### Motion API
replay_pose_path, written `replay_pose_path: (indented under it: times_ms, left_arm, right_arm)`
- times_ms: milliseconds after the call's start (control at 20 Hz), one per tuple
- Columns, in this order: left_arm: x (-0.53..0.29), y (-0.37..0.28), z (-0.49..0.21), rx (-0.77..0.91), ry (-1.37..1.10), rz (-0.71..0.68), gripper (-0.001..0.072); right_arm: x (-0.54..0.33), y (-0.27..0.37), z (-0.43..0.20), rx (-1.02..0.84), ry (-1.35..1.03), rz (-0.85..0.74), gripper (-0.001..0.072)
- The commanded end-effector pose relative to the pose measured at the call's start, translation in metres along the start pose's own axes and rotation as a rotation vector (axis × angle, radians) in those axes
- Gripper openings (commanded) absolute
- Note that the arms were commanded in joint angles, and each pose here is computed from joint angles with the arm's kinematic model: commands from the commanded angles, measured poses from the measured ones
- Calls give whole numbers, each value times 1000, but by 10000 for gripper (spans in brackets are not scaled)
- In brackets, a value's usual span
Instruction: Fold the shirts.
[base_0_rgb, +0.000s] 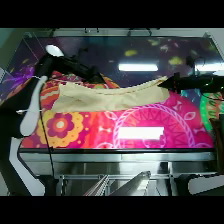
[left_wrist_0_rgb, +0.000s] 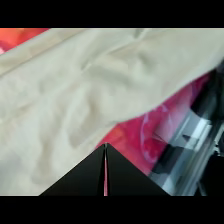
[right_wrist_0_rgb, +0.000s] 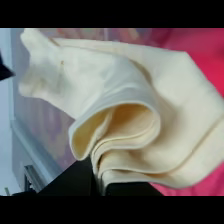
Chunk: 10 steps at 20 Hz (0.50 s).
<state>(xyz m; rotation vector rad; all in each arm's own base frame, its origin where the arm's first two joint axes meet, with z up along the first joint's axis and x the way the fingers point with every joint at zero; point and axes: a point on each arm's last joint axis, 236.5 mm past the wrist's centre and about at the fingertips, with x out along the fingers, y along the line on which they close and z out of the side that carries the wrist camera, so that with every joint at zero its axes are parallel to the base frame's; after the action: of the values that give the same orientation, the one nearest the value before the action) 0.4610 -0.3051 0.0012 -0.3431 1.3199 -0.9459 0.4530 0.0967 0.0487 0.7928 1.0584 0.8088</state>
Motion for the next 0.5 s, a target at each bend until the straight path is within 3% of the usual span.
replay_pose_path:
  times_ms: [0, 250, 450]
  left_arm:
    - [93, -1, -10, 78, 25, 187, -5]
    - [167, -2, -33, 37, 98, 220, -4]
    - [144, -37, -14, 41, 53, 143, -3]
  right_arm:
    - [-22, 90, 0, -122, -30, 149, 17]
    - [-29, 150, -13, -199, -26, 217, 17]
    - [-8, 166, -26, -216, 25, 238, 17]
